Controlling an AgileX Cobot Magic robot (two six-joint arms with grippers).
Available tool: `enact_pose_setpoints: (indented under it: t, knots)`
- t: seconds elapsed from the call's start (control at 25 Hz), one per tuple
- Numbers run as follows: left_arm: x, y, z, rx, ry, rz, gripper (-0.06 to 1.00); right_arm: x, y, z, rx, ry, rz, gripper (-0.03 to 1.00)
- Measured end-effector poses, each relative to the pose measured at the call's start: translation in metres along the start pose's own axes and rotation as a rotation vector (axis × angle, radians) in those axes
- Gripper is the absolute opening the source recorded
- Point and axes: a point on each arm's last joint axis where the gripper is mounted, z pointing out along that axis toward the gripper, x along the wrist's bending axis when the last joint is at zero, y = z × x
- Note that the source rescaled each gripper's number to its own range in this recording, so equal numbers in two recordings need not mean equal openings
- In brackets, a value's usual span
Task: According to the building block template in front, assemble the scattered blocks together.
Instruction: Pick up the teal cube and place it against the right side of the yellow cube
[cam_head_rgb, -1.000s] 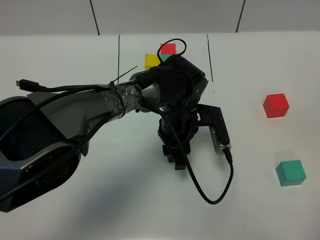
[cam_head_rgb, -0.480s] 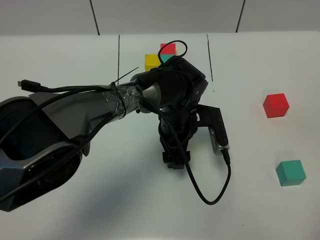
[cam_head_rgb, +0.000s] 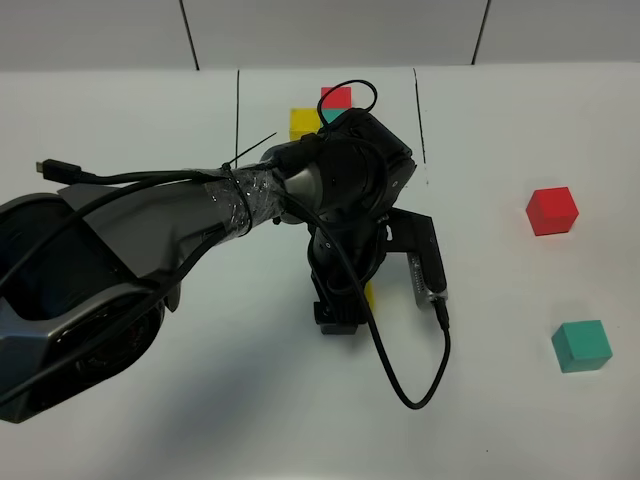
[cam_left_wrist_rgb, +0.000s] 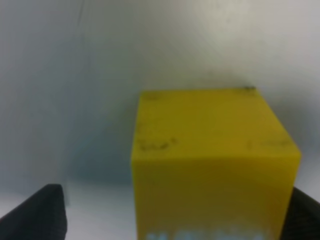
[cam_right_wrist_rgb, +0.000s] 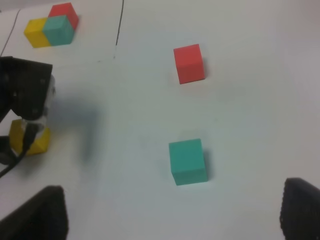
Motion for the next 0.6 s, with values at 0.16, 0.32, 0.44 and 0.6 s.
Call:
enact_pose_setpoints:
  t: [0.16,0.32,0.44,0.6]
  knots:
    - [-0.003,0.0,-0.007,-0.004,-0.048,-0.017,0.81,0.0,0.0,0.0,0.0,0.0,0.0,0.72]
    - [-0.004,-0.001,-0.019,-0.032,-0.037,-0.033,0.81,0.0,0.0,0.0,0.0,0.0,0.0,0.72]
    - [-0.004,-0.006,-0.039,-0.068,-0.011,-0.06,0.81,0.0,0.0,0.0,0.0,0.0,0.0,0.72]
    - [-0.005,-0.017,-0.075,-0.137,0.031,-0.129,0.81,0.0,0.0,0.0,0.0,0.0,0.0,0.72]
